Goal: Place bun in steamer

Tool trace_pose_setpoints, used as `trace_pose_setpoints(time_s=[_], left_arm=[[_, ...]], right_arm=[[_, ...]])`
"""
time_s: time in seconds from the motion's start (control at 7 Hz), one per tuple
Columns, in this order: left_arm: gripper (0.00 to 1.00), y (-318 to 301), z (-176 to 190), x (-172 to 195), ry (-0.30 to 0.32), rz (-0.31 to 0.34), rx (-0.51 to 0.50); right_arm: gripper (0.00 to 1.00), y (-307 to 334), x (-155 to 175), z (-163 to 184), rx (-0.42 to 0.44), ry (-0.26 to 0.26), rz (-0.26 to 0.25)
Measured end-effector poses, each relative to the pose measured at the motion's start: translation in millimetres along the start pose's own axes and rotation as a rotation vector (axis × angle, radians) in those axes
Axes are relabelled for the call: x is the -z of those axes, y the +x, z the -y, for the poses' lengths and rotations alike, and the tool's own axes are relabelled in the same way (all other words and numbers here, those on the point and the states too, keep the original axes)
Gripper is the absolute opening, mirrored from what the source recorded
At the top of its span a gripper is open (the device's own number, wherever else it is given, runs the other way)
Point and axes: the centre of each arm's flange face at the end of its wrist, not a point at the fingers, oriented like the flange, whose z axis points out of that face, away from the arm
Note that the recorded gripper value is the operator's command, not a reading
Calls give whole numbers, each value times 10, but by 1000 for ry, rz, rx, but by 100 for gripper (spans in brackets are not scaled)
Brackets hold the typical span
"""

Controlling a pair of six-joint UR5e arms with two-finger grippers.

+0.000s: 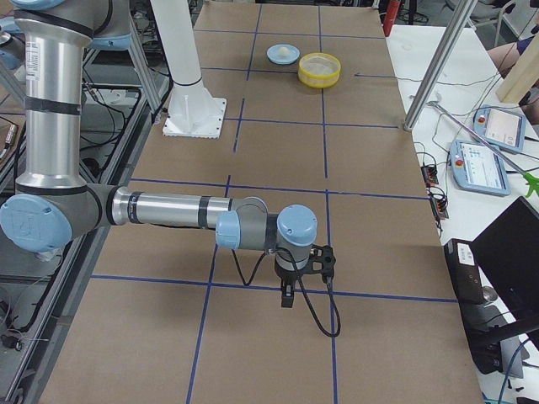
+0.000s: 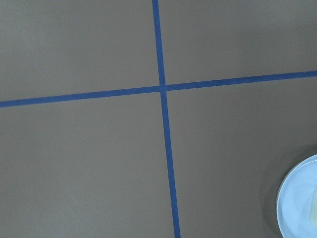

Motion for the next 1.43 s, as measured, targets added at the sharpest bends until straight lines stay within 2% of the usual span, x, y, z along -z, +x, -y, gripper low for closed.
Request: trace_pose_setpoints(time_s=[0.29,0.43,0.71,0.86,1.14,1.43], left_arm=[[100,657,126,0,41,-61,-41],[100,1051,190,-156,66,-91,-55],[99,1576,142,-670,76,-136,-25],[92,1700,32,-871,90,-143,4],[99,1915,-210,-1212,109,-144,48],[100,2060,-392,-1415,136,-140,80]], right_arm=[[100,0,0,0,0,0,0],[100,0,0,0,0,0,0],[100,0,0,0,0,0,0],[100,0,0,0,0,0,0],[100,0,0,0,0,0,0],[100,0,0,0,0,0,0]])
